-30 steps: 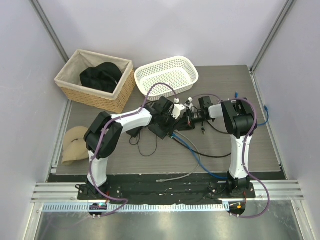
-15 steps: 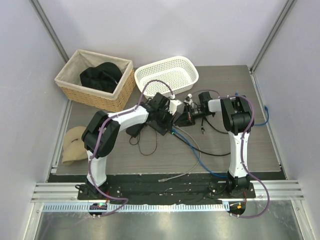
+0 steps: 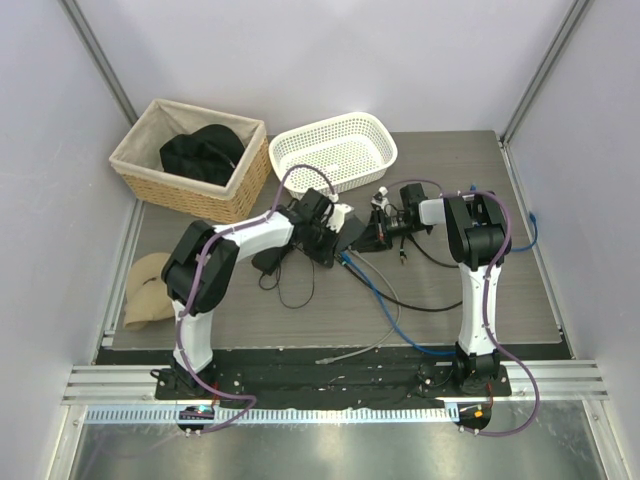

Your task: Pull the plug from the switch port

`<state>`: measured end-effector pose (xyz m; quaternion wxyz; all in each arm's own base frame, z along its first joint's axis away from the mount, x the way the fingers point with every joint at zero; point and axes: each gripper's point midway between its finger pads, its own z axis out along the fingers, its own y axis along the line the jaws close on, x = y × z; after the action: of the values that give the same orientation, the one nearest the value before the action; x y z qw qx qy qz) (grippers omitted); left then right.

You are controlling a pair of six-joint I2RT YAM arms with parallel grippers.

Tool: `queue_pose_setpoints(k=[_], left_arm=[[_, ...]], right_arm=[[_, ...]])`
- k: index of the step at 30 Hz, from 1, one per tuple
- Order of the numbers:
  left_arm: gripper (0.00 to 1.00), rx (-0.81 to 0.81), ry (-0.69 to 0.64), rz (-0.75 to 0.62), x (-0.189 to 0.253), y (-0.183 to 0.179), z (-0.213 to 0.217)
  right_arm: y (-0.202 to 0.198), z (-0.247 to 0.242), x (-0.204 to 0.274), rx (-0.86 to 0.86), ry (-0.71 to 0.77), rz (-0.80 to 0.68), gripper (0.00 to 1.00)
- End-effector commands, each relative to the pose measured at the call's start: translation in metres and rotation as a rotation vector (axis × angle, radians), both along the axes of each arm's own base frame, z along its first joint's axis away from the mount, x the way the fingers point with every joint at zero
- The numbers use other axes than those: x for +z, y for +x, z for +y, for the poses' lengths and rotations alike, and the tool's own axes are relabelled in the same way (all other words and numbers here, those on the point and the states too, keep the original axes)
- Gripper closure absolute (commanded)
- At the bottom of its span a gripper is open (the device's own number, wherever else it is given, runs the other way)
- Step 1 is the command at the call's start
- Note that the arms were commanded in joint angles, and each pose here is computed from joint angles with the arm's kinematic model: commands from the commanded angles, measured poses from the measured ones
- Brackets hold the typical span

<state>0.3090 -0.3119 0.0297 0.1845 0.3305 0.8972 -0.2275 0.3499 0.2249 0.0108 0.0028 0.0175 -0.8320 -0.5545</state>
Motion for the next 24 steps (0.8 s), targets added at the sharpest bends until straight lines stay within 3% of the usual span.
queue_pose_setpoints(k=[1, 5, 7, 12, 16, 20, 24], left_arm=[[1.0, 0.034, -0.095, 0.012, 0.024, 0.018, -0.004], [1.0, -0.046, -0.265, 0.052, 0.062, 0.008, -0.031], [1.0, -0.005, -0.281, 0.031, 0.071, 0.016, -0.035], [1.0, 0.109, -0.102, -0.056, 0.042, 0.046, -0.011], [1.0, 0.196, 0.029, -0.006, -0.002, 0.047, 0.007], [1.0, 0.28, 0.077, 0.066, -0.03, 0.038, 0.017], [1.0, 0.346, 0.106, 0.113, -0.047, 0.031, 0.023]], right_arm=[[-0.025, -0.045, -0.08, -0.06, -0.273, 0.119, 0.99], [-0.029, -0.047, -0.078, -0.036, -0.287, 0.105, 0.99], [-0.033, -0.048, -0.079, -0.029, -0.286, 0.112, 0.99], [-0.033, -0.046, -0.08, -0.032, -0.28, 0.121, 0.99], [-0.027, -0.046, -0.08, -0.04, -0.279, 0.108, 0.99], [-0.032, -0.043, -0.078, -0.066, -0.275, 0.116, 0.99], [-0.069, -0.038, -0.08, -0.039, -0.285, 0.158, 0.99]])
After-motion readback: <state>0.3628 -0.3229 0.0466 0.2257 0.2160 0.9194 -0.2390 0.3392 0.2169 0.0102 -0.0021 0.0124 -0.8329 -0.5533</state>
